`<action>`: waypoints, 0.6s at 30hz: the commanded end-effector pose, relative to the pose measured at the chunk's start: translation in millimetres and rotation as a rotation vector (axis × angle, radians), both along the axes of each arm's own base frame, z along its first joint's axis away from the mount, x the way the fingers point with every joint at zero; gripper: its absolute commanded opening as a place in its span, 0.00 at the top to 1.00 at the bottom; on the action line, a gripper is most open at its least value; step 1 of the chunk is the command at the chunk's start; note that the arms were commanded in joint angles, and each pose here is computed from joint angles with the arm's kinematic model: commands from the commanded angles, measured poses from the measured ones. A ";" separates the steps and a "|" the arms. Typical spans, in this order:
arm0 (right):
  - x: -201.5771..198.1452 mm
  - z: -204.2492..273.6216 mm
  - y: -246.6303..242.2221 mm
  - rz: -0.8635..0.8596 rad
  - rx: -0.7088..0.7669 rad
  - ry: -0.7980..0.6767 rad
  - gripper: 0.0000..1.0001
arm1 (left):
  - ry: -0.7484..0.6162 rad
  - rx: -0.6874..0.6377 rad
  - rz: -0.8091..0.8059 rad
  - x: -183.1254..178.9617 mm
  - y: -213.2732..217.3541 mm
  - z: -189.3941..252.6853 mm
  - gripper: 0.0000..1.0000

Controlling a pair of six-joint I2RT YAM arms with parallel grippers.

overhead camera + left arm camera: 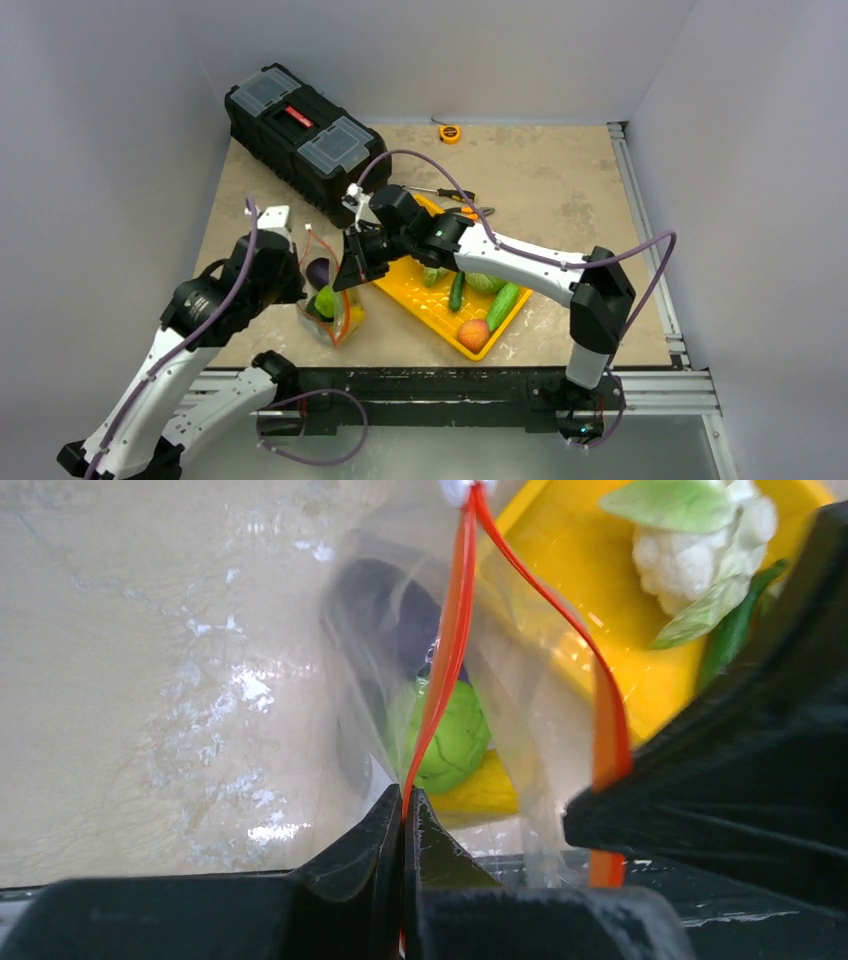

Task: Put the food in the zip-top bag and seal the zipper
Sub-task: Adjust the zipper food storage bag at the center of the board.

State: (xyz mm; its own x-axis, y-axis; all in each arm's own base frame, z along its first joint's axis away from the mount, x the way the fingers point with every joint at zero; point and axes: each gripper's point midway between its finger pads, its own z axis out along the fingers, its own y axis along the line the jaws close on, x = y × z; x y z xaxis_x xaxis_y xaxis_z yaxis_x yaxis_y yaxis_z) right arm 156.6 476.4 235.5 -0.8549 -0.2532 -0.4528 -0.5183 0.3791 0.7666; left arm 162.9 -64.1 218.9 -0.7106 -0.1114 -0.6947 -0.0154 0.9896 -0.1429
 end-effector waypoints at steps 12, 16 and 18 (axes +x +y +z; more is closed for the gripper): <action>27.1 -7.5 -9.8 -0.036 -0.119 -0.163 1.00 | -0.320 0.111 0.001 19.5 30.7 48.2 1.00; 36.2 -9.5 -18.3 -0.079 -0.189 -0.193 1.00 | -0.302 0.157 -0.001 25.3 32.1 32.2 1.00; 40.0 -9.1 -23.0 -0.099 -0.214 -0.211 0.98 | -0.303 0.170 -0.002 28.4 31.8 25.9 1.00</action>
